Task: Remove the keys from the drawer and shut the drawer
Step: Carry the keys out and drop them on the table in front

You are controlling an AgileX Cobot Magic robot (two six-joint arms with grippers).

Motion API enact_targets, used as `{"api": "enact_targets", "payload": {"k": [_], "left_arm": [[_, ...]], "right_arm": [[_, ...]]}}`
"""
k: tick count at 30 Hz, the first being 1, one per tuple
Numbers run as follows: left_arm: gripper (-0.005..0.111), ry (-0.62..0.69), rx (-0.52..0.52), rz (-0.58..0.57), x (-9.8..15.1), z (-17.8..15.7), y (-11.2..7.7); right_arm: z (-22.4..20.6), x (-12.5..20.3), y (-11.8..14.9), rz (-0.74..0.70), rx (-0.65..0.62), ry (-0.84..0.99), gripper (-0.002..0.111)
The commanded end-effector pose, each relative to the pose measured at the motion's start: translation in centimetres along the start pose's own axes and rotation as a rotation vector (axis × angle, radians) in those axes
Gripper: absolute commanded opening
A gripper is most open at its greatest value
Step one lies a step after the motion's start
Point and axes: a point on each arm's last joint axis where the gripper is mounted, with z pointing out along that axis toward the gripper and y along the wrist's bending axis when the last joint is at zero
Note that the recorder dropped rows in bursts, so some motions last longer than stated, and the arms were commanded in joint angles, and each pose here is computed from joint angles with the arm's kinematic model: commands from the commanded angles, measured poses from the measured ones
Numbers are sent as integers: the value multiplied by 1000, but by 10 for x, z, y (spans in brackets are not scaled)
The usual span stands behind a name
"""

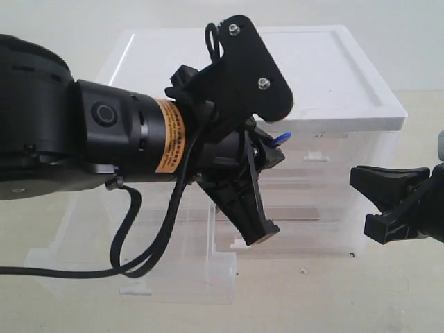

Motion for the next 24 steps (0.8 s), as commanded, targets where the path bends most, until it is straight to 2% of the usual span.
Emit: {"api": "enact_targets", "payload": {"k": [1, 5, 9, 10, 19, 24], "left_arm": [[4, -18, -7, -28, 0, 2, 5], [8, -17, -8, -28, 0, 2, 5], [39, -15, -8, -28, 0, 2, 6], [41, -15, -8, -28, 0, 2, 6], [39, -40, -10, -47, -5, -6, 5], [22, -156, -10, -30, -26, -42, 2]], "right_arm": [[0, -1, 0, -9, -4, -4, 0], [0, -1, 0, -9, -4, -4, 0], [0, 0, 0, -10, 0, 2, 0], [0, 0, 0, -10, 0, 2, 0], [0, 0, 0, -7, 0, 2, 0], [0, -1, 0, -7, -1, 0, 0]]}}
